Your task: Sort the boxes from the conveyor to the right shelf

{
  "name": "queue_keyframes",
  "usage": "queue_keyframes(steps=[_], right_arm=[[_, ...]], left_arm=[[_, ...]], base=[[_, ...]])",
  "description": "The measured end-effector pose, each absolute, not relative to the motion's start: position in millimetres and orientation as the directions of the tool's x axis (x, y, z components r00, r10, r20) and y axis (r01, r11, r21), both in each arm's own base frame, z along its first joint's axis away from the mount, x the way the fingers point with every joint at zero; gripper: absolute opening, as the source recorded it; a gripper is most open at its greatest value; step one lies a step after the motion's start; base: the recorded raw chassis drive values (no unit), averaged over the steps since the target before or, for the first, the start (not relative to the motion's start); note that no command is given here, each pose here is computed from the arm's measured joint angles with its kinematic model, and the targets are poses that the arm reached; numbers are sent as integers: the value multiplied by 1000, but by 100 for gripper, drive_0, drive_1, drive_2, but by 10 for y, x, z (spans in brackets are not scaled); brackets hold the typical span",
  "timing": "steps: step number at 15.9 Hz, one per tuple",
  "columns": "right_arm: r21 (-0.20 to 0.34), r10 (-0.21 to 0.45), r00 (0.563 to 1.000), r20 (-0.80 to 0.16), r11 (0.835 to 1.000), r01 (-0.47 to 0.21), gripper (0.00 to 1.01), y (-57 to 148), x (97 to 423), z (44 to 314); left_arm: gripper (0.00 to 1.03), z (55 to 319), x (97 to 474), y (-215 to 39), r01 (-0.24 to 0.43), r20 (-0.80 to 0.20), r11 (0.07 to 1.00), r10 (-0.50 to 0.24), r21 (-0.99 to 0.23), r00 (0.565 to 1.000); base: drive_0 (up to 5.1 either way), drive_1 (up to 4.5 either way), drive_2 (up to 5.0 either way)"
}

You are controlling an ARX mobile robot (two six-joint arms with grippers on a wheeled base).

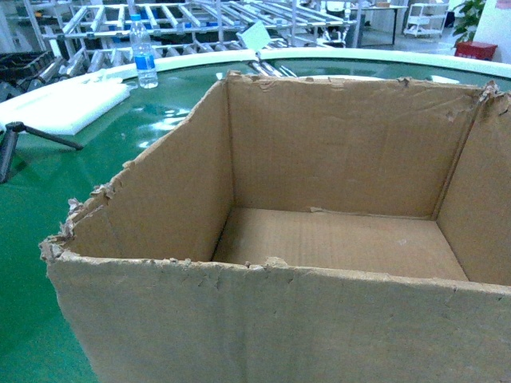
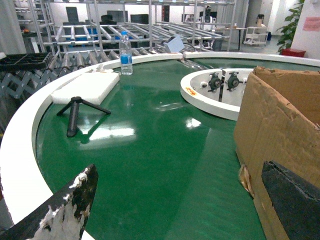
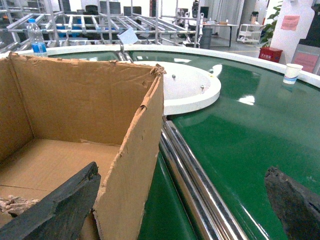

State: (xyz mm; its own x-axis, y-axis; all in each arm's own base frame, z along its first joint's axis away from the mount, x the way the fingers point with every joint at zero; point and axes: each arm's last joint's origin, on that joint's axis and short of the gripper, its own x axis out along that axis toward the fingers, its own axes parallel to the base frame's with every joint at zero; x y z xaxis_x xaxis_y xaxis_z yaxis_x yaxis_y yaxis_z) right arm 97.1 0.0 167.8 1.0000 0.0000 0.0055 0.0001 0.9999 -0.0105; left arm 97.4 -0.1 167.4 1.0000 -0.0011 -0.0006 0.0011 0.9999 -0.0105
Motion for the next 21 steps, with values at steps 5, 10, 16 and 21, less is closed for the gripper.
queue_keyframes(steps=[5, 10, 16, 21], right_arm=[[-10, 0, 1000, 6, 1000, 0, 98, 0, 971, 1679], [-11, 0, 1000, 7, 1000, 0, 98, 0, 971, 1680], [-49, -29, 990, 140, 998, 37, 98, -15, 1188, 2148], [-73, 99, 992, -84, 992, -105, 98, 243, 1951, 2579]], left_arm=[[98, 1673, 975, -1, 1, -1, 1000, -1, -10, 1000], [98, 1672, 974, -1, 1, -3, 1000, -2, -13, 1000], [98, 2070, 1205, -19, 45, 83, 998, -41, -49, 996], [98, 2524, 2134, -439, 249, -125, 963, -261, -103, 957]], base=[[0, 0, 0], [0, 0, 0], [0, 0, 0], [0, 0, 0]])
